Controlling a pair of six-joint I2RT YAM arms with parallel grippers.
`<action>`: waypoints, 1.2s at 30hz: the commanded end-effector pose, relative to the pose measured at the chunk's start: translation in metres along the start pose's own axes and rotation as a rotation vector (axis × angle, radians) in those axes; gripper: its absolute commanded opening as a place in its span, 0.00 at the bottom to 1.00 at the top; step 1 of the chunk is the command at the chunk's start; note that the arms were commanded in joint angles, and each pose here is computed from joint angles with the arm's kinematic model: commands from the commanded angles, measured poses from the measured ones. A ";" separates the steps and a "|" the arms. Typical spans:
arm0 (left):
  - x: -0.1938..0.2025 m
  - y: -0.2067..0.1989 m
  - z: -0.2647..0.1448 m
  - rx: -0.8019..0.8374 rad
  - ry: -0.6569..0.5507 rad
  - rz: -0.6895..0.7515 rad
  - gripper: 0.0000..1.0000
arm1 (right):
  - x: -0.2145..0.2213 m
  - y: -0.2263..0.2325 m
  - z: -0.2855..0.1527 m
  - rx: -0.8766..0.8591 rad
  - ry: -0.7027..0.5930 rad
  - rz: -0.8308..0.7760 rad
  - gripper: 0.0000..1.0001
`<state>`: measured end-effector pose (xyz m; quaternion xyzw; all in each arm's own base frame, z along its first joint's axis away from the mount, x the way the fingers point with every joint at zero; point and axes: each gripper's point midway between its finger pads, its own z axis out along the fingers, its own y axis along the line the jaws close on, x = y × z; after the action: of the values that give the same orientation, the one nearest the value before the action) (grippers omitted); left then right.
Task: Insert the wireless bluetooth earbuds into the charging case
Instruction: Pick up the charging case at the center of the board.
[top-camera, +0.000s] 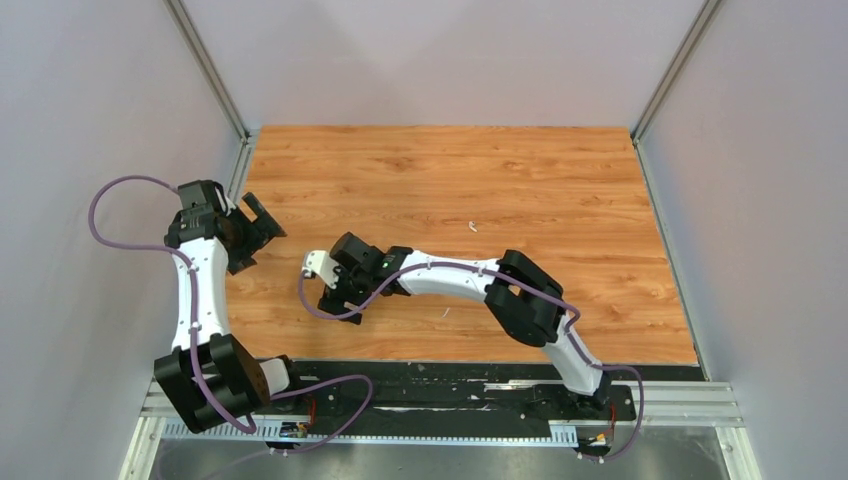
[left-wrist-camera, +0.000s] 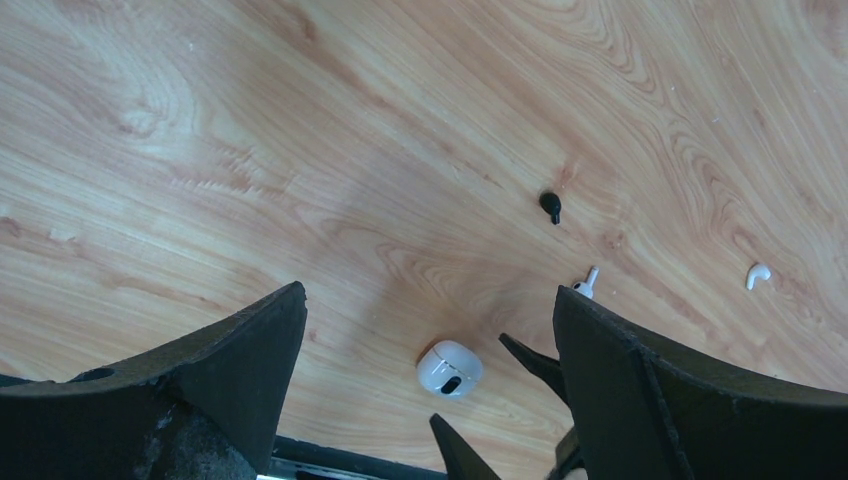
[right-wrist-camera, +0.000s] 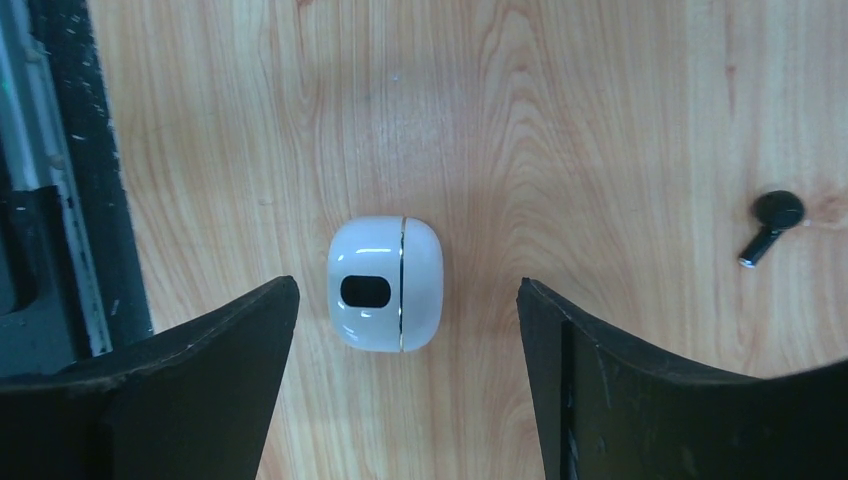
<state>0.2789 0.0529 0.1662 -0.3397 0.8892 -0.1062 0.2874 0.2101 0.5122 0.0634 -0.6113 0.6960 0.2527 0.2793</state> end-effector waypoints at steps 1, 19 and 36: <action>-0.005 -0.003 -0.002 0.008 -0.002 -0.029 1.00 | 0.006 -0.003 0.017 0.042 0.009 -0.009 0.80; 0.003 -0.001 0.005 0.041 0.013 -0.002 1.00 | 0.031 -0.012 0.012 0.104 0.070 -0.072 0.06; -0.005 -0.243 -0.108 1.171 -0.305 0.662 0.96 | -0.076 -0.125 -0.289 0.634 -0.415 -0.425 0.00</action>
<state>0.3542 -0.0703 0.2180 -0.0821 0.8497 -0.3570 0.3792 0.3233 0.3658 0.2554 -0.5477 0.6172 0.1170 0.5526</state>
